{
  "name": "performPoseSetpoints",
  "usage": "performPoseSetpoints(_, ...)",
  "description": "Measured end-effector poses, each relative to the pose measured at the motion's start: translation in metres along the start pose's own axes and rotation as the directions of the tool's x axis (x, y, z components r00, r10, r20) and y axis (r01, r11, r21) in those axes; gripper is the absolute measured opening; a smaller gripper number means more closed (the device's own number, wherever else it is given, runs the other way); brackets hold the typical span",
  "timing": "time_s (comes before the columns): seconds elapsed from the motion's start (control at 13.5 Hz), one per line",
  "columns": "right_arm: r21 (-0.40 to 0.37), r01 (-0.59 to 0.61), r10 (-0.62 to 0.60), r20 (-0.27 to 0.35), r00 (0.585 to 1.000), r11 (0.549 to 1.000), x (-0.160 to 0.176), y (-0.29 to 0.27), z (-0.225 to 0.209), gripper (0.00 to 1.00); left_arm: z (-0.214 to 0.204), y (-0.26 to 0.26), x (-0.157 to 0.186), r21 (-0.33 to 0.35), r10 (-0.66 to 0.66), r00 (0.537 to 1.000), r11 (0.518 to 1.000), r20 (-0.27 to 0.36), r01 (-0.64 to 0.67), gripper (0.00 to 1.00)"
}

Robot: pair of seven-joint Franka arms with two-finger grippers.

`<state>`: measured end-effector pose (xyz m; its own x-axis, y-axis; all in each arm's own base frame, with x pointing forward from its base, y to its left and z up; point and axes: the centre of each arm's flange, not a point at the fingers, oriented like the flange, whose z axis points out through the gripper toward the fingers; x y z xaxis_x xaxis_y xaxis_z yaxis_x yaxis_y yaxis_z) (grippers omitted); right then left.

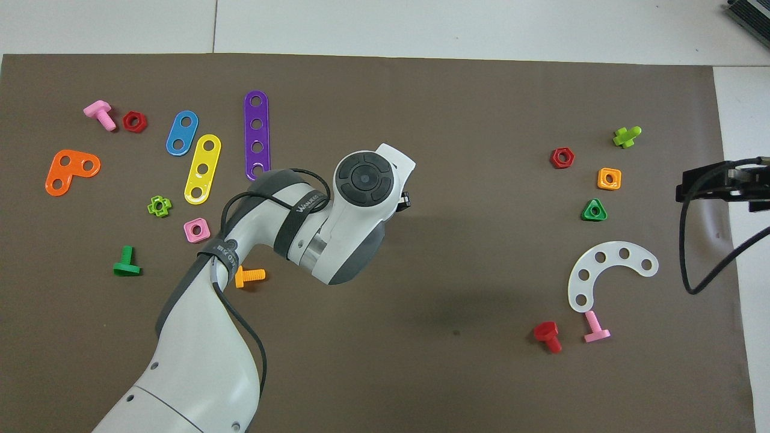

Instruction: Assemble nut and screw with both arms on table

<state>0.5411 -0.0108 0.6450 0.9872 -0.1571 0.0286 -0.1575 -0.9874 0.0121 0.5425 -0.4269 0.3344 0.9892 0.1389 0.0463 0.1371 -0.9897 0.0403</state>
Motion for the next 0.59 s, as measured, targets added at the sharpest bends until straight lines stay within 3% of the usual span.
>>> performPoseSetpoints(0.07,0.0,0.0,0.0,0.0,1.0,1.0,0.0,0.0,0.0,1.0,0.0,0.0,0.0,-0.001,0.0,1.0,1.0,-0.001,0.0,0.65)
performPoseSetpoints(0.15,0.0,0.0,0.0,0.0,1.0,1.0,0.0,0.0,0.0,1.0,0.0,0.001,0.0,-0.001,0.0,1.0,1.0,-0.001,0.0,0.65)
performPoseSetpoints(0.3,0.0,0.0,0.0,0.0,1.0,1.0,0.0,0.0,0.0,1.0,-0.001,0.001,0.0,-0.003,0.0,1.0,1.0,-0.002,0.0,0.77)
performPoseSetpoints(0.59,0.0,0.0,0.0,0.0,1.0,1.0,0.0,0.0,0.0,1.0,-0.015,-0.001,0.005,0.035,-0.007,1.0,0.999,0.027,0.006,0.78)
